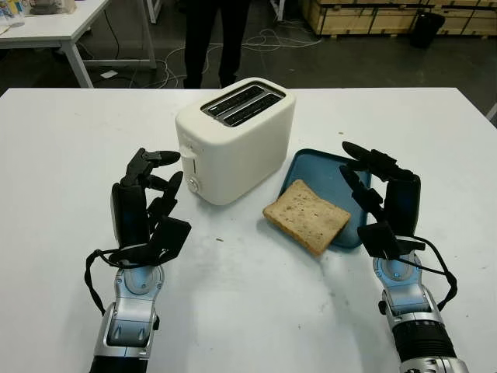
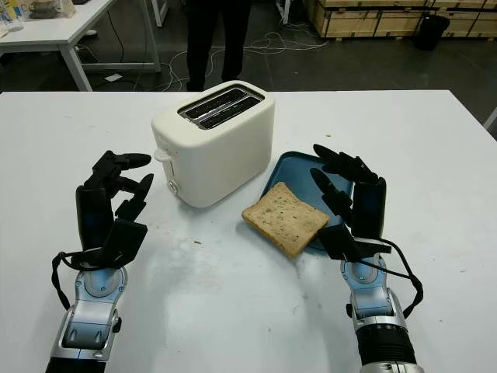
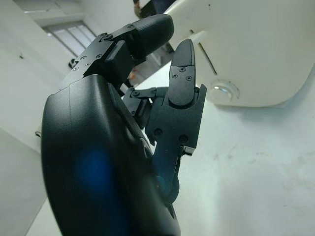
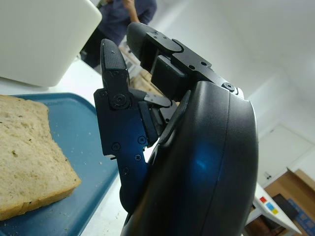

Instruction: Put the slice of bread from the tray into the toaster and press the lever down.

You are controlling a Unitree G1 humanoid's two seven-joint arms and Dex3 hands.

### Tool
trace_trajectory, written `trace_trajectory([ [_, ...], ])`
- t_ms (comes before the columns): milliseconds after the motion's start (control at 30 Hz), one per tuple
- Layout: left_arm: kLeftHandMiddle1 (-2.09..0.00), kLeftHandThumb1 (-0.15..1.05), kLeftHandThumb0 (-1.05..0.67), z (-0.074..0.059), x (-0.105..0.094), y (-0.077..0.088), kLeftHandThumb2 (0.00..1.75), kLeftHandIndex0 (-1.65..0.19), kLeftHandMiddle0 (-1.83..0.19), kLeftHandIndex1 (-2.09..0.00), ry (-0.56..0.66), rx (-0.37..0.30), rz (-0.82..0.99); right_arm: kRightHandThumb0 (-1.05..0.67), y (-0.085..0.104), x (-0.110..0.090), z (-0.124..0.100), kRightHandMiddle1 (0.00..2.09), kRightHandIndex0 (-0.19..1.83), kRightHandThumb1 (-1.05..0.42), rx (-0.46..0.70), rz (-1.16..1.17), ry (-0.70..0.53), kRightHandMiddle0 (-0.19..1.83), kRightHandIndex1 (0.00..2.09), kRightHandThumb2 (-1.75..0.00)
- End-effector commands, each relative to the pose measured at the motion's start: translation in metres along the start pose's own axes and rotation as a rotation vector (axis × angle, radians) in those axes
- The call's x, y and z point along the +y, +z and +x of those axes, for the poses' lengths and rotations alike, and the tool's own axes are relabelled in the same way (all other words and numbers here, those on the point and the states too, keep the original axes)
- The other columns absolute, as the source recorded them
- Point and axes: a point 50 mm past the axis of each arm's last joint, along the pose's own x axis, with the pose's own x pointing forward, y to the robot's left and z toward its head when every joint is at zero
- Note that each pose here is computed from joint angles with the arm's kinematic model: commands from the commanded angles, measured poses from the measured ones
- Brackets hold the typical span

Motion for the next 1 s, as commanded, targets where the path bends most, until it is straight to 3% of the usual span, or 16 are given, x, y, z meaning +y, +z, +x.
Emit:
trace_trajectory([
  [0,-1.53,0.92,-0.29,0.003,0.0,0.003,0.24,-0.52,-0.56,-0.97,0.006,-0.027,-0.01,-0.36,0.003,0.0,0.002,0.01,0.55,-0.92,-0.01,0.012,-0.002,0.99,1.17,-0.12],
  [267,-1.54,0.92,-0.29,0.002,0.0,0.003,0.24,-0.52,-0.56,-0.97,0.006,-0.025,-0.007,-0.38,0.002,0.0,0.0,0.02,0.52,-0.92,-0.004,0.022,0.008,1.0,1.19,-0.12],
  [400,-1.53,0.92,-0.29,0.002,0.002,0.003,0.25,-0.52,-0.57,-0.96,0.011,-0.022,0.005,-0.4,0.003,-0.006,-0.004,0.0,0.48,-0.92,-0.049,-0.036,0.08,0.96,1.17,-0.11],
  [600,-1.55,0.92,-0.27,0.002,0.003,0.003,0.24,-0.51,-0.56,-0.96,0.013,-0.02,-0.015,-0.39,0.006,-0.037,-0.023,0.0,0.68,-0.85,-0.29,-0.311,0.326,0.73,0.23,0.0],
  [700,-1.55,0.92,-0.28,0.003,0.003,0.003,0.24,-0.52,-0.56,-0.96,0.012,-0.023,-0.006,-0.42,0.004,-0.047,-0.036,0.0,0.69,-0.8,-0.355,-0.429,0.41,0.69,0.09,0.0],
  [967,-1.56,0.92,-0.27,0.003,0.0,0.003,0.24,-0.52,-0.56,-0.97,-0.001,-0.03,-0.011,-0.61,-0.002,-0.052,-0.051,0.0,0.57,-0.81,-0.425,-0.694,0.579,0.5,0.0,0.0],
])
